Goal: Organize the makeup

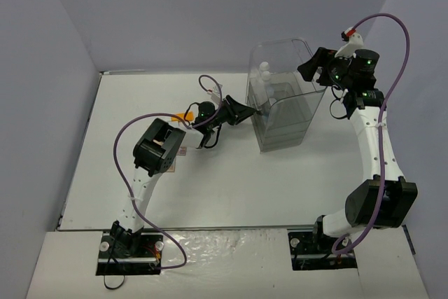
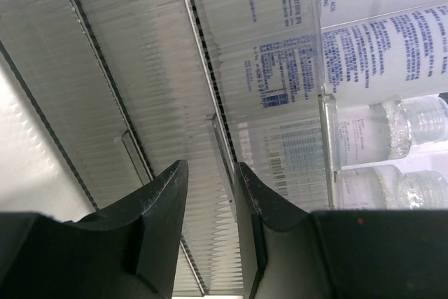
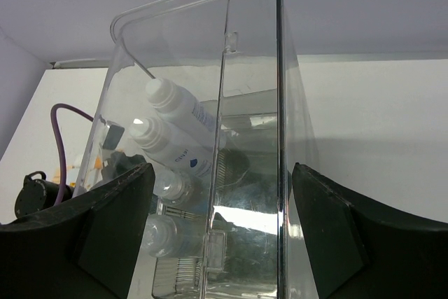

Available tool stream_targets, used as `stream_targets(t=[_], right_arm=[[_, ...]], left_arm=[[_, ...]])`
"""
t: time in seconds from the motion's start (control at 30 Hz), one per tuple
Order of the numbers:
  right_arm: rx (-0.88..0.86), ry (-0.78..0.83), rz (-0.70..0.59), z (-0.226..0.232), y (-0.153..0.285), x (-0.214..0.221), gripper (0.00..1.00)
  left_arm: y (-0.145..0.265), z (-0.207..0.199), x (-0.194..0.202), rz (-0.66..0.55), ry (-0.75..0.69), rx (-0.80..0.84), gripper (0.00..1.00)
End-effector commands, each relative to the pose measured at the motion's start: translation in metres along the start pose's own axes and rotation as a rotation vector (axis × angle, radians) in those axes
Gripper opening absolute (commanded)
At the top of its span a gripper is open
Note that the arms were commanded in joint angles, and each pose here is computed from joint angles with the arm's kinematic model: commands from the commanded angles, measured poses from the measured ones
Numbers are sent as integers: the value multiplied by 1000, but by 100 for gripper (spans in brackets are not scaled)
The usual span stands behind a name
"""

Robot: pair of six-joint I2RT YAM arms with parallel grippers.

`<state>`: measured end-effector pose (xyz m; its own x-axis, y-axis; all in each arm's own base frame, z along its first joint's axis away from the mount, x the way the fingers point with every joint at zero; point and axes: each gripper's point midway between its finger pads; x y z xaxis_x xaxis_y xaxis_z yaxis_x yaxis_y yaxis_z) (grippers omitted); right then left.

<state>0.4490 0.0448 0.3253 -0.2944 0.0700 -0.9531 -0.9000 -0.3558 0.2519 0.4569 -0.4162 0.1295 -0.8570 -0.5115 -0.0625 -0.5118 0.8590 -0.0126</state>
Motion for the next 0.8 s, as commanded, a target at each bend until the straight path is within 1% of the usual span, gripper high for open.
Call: stream_targets(t=[0.0,0.1,0.23,0.43,0.5,0.63,0.77], right_arm=[[-75,7,-18,12,-5,0,76],[-78,11,-18,13,-5,1,76],[-78,13,-18,12,-6,1,76],[-85,12,-17,13,-7,1,69],[-88,15,-18,14,-6,1,67],[-94,16,-16,15,-6,2,66],[-99,21,-18,15,-6,1,65]], left_arm=[[-11,-75,2,12,-87,189,28],[-12,-77,1,11,-84,197,25],[-13,-81,2,13,-77,214,25],[-14,-83,4,19,-78,218,21],[-14,-83,5,20,-76,217,19],[-14,-81,8,25,-73,212,8],[-13,-79,7,22,-70,207,0]])
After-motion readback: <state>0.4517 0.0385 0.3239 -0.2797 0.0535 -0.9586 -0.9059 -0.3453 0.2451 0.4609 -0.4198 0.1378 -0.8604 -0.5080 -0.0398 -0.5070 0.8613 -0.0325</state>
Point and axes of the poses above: each gripper's point midway between its finger pads, its own y axis back along the fingers, its own z axis along the line the jaws close on, x = y × z, and after that the axes turned 12 degrees about y, right-handed
